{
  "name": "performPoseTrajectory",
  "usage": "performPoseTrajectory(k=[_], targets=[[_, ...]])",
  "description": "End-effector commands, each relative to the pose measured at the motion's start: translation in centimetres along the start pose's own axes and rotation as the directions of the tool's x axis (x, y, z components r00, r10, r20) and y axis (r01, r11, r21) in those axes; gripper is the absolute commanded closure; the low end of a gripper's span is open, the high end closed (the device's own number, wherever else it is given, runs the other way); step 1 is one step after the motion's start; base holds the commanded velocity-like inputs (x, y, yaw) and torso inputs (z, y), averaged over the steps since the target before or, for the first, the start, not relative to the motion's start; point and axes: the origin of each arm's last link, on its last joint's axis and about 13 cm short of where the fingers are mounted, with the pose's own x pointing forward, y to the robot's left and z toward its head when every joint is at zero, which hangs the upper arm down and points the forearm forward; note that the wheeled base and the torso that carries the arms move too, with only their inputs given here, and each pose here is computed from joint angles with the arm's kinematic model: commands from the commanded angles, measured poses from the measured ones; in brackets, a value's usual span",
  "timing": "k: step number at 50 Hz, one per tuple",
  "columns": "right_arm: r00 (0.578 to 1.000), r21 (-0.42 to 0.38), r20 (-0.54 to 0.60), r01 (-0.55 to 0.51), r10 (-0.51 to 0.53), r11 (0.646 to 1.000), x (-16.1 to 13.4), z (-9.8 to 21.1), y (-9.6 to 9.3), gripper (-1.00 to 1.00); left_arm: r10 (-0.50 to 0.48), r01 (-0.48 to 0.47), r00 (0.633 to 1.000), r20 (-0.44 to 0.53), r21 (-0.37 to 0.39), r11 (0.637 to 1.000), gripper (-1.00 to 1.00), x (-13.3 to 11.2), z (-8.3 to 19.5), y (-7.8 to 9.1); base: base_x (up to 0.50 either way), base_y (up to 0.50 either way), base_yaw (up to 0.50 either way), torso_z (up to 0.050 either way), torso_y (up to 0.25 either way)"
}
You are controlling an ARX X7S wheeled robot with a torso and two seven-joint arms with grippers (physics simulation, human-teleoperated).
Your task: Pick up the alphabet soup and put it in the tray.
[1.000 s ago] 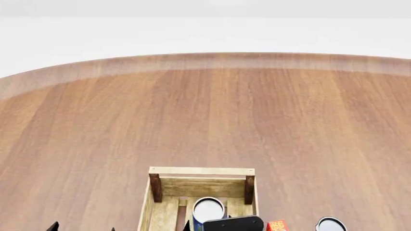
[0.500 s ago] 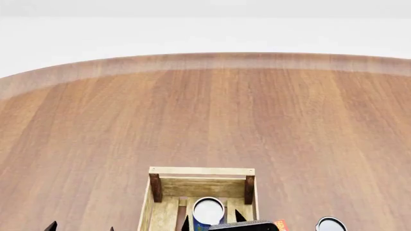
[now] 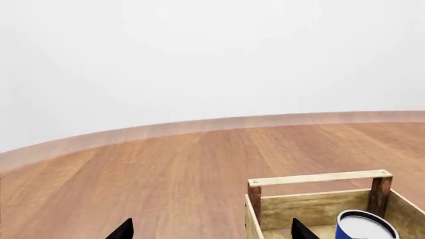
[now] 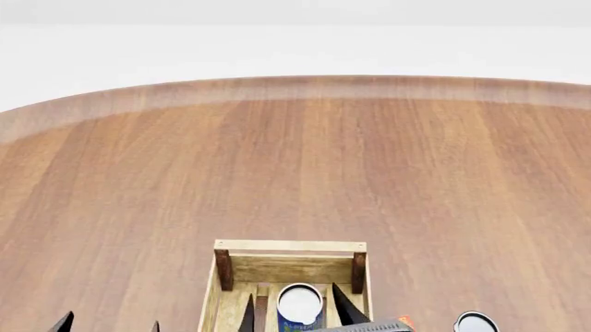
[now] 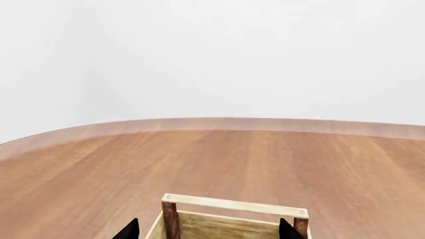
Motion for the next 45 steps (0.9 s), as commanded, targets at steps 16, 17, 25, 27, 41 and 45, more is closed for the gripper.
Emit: performPoseTrajectory(k=[16,17,25,27,41,45], targets=[[0.991,0.01,0.132,-0.009,0.008,1.0,-2.5,3.8,0.8,-1.0,-0.015,0.018,0.997,0.081,-0.031,0.999,-1.0,-1.2,2.7,-0.4,0.0,0.0,0.0,0.0,0.0],[0.99,0.008,0.139,-0.012,0.011,1.0,-2.6,4.0,0.9,-1.0,-0.018,0.021,0.996,0.086,-0.034,0.999,-1.0,-1.3,2.9,-0.4,0.0,0.0,0.0,0.0,0.0],[0.986,0.008,0.162,-0.029,0.027,1.0,-3.0,5.0,1.1,-1.0,-0.02,0.025,0.994,0.109,-0.051,0.998,-1.0,-1.5,3.9,-0.4,0.0,0.0,0.0,0.0,0.0],[0.986,0.008,0.165,-0.03,0.028,1.0,-3.1,5.2,1.1,-1.0,-0.019,0.025,0.994,0.112,-0.054,0.998,-1.0,-1.5,4.0,-0.4,0.0,0.0,0.0,0.0,0.0],[0.98,0.026,0.199,-0.034,0.028,0.999,-3.7,6.4,1.1,-1.0,-0.023,0.035,0.987,0.157,-0.075,0.997,-1.0,-2.1,5.7,-0.5,0.0,0.0,0.0,0.0,0.0],[0.977,0.031,0.212,-0.032,0.025,0.999,-3.9,6.8,1.1,-1.0,-0.023,0.037,0.985,0.168,-0.077,0.996,-1.0,-2.2,6.1,-0.5,0.0,0.0,0.0,0.0,0.0]])
